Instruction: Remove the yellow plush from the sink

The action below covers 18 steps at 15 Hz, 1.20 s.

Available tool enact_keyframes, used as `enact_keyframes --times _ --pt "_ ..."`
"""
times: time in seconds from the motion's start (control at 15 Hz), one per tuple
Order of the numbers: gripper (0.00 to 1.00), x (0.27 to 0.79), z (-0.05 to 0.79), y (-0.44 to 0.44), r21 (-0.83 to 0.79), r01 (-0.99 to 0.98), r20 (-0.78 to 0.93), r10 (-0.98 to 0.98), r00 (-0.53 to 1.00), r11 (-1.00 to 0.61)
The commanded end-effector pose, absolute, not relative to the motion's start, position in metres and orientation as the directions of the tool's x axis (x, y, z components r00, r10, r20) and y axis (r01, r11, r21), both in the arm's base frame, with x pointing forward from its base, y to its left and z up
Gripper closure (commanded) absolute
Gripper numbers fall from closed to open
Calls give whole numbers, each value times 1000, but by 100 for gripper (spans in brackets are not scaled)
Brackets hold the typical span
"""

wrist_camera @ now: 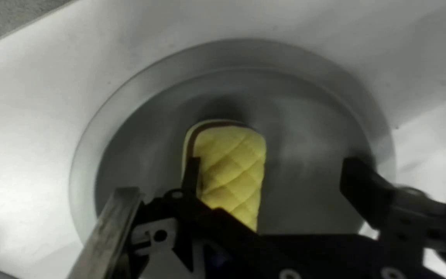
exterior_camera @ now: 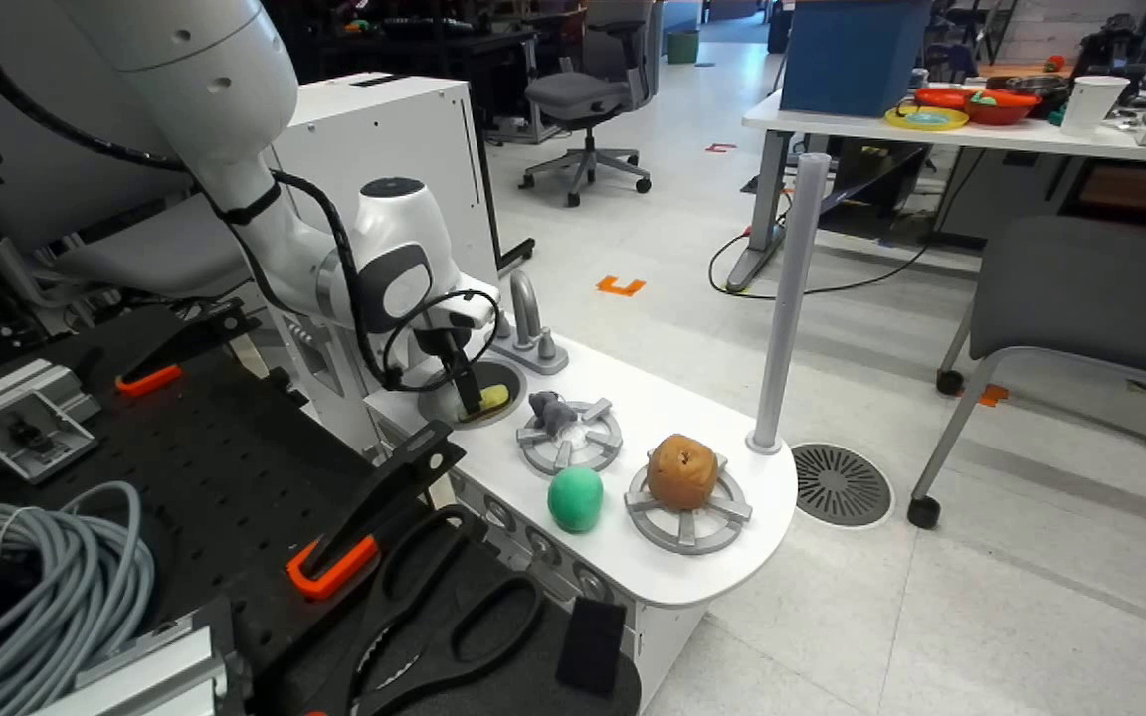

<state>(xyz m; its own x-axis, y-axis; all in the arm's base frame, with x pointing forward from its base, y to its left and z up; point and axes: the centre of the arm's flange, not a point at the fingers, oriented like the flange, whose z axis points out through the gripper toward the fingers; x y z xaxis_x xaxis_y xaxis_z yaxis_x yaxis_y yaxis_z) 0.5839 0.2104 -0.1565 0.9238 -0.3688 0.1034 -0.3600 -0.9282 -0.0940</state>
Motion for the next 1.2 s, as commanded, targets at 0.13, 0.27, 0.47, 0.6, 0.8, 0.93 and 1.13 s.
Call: enact_keyframes --times 0.13,0.27,0.47,0.6,0.8,0.93,1.13 --pt "55 603 -202 189 -16 -381 149 -379 913 -924" --pt "69 602 -204 177 10 -388 153 -383 911 -921" --pt "91 597 -194 179 11 -385 129 -381 916 -923" --pt "99 591 -184 187 0 -376 98 -374 922 -927" --pt "100 575 -149 205 -53 -348 -16 -348 937 -936" --pt "97 568 -125 210 -87 -349 -74 -343 936 -933" --pt "97 565 -97 192 -74 -381 -109 -373 922 -921"
